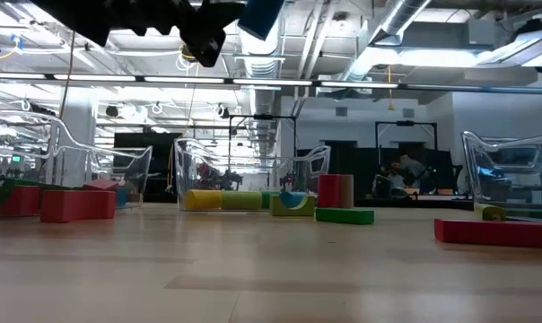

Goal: Sort blocks by size
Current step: Put the blue cylindrical block into the top transparent bin

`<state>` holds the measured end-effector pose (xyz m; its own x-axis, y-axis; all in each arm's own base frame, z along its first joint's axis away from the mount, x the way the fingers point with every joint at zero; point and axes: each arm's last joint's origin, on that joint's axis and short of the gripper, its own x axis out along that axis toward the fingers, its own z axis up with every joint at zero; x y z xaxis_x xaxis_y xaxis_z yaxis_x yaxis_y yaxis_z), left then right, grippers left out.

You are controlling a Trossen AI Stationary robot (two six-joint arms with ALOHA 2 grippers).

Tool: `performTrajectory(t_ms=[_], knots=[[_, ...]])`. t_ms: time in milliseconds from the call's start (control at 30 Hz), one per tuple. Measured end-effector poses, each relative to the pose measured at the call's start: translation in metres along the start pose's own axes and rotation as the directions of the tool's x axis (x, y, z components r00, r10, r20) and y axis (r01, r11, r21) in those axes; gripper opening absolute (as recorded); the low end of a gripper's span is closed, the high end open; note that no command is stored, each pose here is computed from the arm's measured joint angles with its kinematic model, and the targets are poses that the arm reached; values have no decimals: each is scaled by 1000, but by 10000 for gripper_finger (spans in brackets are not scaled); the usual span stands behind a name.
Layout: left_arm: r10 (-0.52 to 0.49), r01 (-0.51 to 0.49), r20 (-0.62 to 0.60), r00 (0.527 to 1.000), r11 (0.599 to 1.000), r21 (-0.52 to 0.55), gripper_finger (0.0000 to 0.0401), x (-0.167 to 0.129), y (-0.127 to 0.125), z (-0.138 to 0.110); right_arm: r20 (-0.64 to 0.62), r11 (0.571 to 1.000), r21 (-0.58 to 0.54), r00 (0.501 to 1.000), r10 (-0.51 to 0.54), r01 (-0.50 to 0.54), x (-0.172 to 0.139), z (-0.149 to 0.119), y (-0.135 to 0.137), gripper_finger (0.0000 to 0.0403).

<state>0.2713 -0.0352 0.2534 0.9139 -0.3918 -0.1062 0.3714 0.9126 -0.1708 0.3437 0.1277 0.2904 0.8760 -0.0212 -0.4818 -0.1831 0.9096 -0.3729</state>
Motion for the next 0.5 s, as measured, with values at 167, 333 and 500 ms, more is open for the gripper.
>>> performTrajectory(t_ms=[167,333,500], knots=[[-39,39,-23,999,999,-7,201,1,-1,1,-1,1000,-18,1000,-18,18,3,8,-6,163],[-39,38,-48,998,999,-9,201,1,-3,-2,22,999,-13,999,-29,30,3,11,-11,163],[-26,26,-52,998,1000,-1,202,1,-3,-3,69,1000,3,998,-8,7,3,16,-14,164]])
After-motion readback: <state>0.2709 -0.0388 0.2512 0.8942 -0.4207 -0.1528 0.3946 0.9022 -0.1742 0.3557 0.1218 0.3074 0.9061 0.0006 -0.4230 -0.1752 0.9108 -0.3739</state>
